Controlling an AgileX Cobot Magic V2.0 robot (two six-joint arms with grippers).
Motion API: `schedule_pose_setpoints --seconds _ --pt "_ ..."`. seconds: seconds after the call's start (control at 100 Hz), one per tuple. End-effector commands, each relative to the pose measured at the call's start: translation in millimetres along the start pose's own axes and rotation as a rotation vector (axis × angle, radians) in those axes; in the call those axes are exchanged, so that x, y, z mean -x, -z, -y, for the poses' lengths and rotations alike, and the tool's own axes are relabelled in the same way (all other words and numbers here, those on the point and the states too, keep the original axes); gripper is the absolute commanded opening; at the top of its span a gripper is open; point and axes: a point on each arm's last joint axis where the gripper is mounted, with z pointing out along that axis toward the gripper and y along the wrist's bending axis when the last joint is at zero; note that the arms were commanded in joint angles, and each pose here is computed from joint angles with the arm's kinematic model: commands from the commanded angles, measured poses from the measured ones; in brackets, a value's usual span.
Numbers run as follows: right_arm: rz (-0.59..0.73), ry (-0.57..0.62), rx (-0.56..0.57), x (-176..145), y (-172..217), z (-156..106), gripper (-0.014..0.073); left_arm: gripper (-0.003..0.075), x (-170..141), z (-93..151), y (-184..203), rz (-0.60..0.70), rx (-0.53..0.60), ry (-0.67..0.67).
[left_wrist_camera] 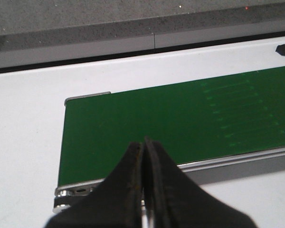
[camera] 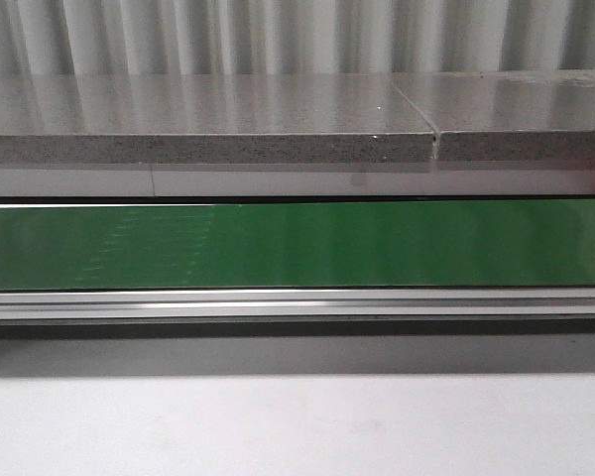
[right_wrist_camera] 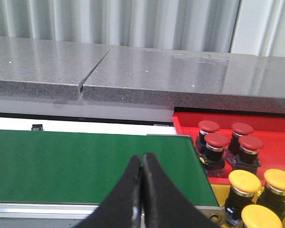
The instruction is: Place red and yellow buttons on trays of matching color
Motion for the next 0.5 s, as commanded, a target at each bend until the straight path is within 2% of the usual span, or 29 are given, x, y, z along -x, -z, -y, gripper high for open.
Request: schedule_pose_setpoints --seconds 0.0,0.18,0.28,0.49 --pt "0.096 0.003 -0.003 9.7 1.8 0.1 -0.0066 -0.002 12.0 -1.5 3.7 0.166 0.021 -0.005" --pt "0.096 0.003 -0.003 9.7 1.8 0.1 -0.0066 -0.002 -2.6 -3.6 6.0 0.331 0.057 -0.002" --pt "0.096 0.003 -0.003 9.7 1.8 0.1 -0.0066 -0.002 -18.3 -4.0 5.6 0.348 0.061 0.034" --pt "0.096 0.003 -0.003 9.7 1.8 0.1 -0.0066 -0.002 -42.9 -4.3 5.8 0.43 0.079 0.016"
